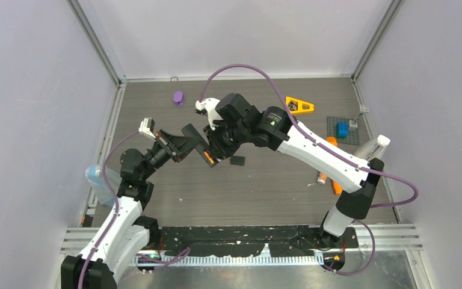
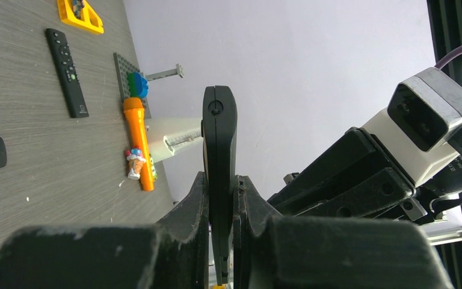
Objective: Load the batteries into the remote control
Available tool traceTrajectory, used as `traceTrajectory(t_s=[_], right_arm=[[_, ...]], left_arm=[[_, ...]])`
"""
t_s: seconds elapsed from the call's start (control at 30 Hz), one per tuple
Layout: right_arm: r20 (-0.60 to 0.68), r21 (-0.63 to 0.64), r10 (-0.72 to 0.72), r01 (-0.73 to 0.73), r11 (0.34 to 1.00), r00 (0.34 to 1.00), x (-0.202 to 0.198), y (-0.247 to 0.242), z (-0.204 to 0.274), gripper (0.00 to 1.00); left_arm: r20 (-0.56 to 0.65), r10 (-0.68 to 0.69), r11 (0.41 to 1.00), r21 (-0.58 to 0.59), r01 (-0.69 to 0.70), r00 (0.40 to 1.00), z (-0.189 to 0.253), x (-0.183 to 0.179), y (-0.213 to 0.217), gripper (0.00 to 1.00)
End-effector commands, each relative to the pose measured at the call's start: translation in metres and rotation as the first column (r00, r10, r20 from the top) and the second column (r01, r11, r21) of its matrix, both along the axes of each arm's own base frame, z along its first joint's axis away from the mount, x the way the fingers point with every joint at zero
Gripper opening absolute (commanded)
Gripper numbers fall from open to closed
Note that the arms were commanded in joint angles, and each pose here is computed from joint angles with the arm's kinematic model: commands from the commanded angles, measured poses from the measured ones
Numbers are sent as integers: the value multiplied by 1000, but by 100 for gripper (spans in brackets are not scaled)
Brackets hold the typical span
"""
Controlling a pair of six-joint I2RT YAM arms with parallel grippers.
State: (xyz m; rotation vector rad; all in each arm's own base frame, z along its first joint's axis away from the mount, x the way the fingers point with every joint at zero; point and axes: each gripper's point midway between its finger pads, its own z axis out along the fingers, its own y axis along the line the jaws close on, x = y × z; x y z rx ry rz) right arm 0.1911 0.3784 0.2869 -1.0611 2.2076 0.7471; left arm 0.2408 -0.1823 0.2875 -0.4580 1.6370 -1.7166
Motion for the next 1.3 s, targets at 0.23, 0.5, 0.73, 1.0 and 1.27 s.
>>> traceTrajectory(t_s=[0.23, 0.5, 0.73, 1.0, 1.27], right_arm=[[-2, 48, -44, 44, 998, 999, 3, 8, 13, 31], [-28, 109, -78, 80, 991, 997, 2, 12, 27, 40], [-34, 293, -161, 164, 942, 986, 3, 1, 59, 59], [-149, 626, -257, 292, 723, 955, 3, -15, 96, 65], [-192, 758, -272, 319, 569, 943, 4, -23, 130, 67]], left_arm=[[38, 16, 999, -38, -15, 999, 15, -3, 3, 0], [16, 26, 999, -44, -25, 1000, 10, -2, 4, 0], [-35, 52, 993, -107, -55, 998, 13, 0, 9, 0], [-103, 88, 958, -265, -112, 991, 37, 2, 21, 0], [-177, 88, 908, -390, -152, 980, 49, 4, 32, 0]])
